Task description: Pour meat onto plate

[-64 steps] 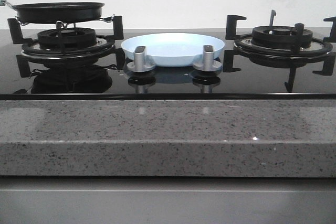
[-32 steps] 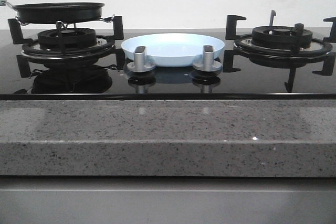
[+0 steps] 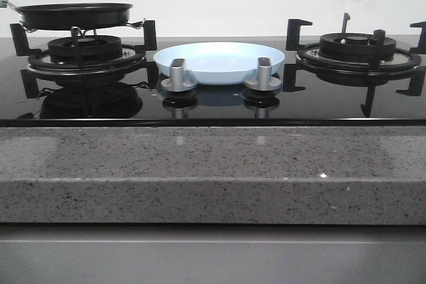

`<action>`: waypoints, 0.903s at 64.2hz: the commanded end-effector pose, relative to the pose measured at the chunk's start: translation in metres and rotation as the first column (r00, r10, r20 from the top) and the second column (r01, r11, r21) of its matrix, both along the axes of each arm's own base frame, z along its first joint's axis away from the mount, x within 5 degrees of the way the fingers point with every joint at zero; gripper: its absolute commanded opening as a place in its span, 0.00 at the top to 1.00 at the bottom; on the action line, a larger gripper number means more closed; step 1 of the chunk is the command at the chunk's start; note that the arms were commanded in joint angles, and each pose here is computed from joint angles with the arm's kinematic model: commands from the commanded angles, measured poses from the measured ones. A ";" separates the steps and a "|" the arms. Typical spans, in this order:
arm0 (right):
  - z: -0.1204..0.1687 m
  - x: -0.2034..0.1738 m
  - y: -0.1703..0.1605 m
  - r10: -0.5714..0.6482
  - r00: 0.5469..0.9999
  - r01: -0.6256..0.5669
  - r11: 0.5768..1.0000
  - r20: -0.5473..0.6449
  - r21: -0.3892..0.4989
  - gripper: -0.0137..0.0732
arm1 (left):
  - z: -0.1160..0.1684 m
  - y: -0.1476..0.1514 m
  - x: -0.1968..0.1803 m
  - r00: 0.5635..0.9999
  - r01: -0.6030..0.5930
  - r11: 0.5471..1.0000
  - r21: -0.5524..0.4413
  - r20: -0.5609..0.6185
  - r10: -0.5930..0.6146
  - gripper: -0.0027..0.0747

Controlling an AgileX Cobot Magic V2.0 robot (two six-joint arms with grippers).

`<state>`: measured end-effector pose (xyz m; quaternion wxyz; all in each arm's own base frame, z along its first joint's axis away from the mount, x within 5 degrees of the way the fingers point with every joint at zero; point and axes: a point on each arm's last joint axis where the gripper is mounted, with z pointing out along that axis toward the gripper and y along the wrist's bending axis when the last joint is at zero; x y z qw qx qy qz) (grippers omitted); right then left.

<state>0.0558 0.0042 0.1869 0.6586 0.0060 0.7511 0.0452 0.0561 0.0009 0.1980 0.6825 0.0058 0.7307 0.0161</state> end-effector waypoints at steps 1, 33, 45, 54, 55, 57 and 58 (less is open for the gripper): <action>0.009 -0.001 -0.001 -0.015 0.995 0.016 1.000 0.094 -0.009 0.91 | 0.008 0.000 -0.001 0.995 0.001 1.000 -0.008 0.097 0.000 0.99; 0.034 -0.004 -0.002 -0.022 0.978 0.023 1.000 0.207 -0.006 0.91 | 0.039 0.000 -0.005 0.976 0.020 0.993 -0.112 0.218 0.005 0.99; 0.092 -0.007 -0.001 -0.013 0.974 0.019 0.999 0.225 -0.027 0.91 | 0.090 -0.002 0.001 0.995 0.019 0.996 -0.086 0.101 -0.011 0.99; 0.135 0.010 -0.001 -0.009 0.985 0.015 0.999 0.175 -0.031 0.91 | 0.120 -0.001 0.031 1.000 0.009 0.998 -0.069 0.015 -0.008 0.99; 0.138 0.015 -0.001 -0.009 0.987 0.014 0.999 0.158 -0.032 0.91 | 0.123 -0.001 0.034 1.000 0.009 0.998 -0.069 0.012 -0.008 0.99; 0.148 0.020 0.000 -0.008 0.988 0.014 0.999 0.154 -0.032 0.91 | 0.130 0.000 0.044 1.000 0.007 0.998 -0.069 0.002 -0.007 0.99; 0.153 0.025 0.000 -0.008 0.990 0.013 0.999 0.143 -0.033 0.91 | 0.132 0.000 0.047 1.000 0.007 0.998 -0.069 -0.003 -0.007 0.99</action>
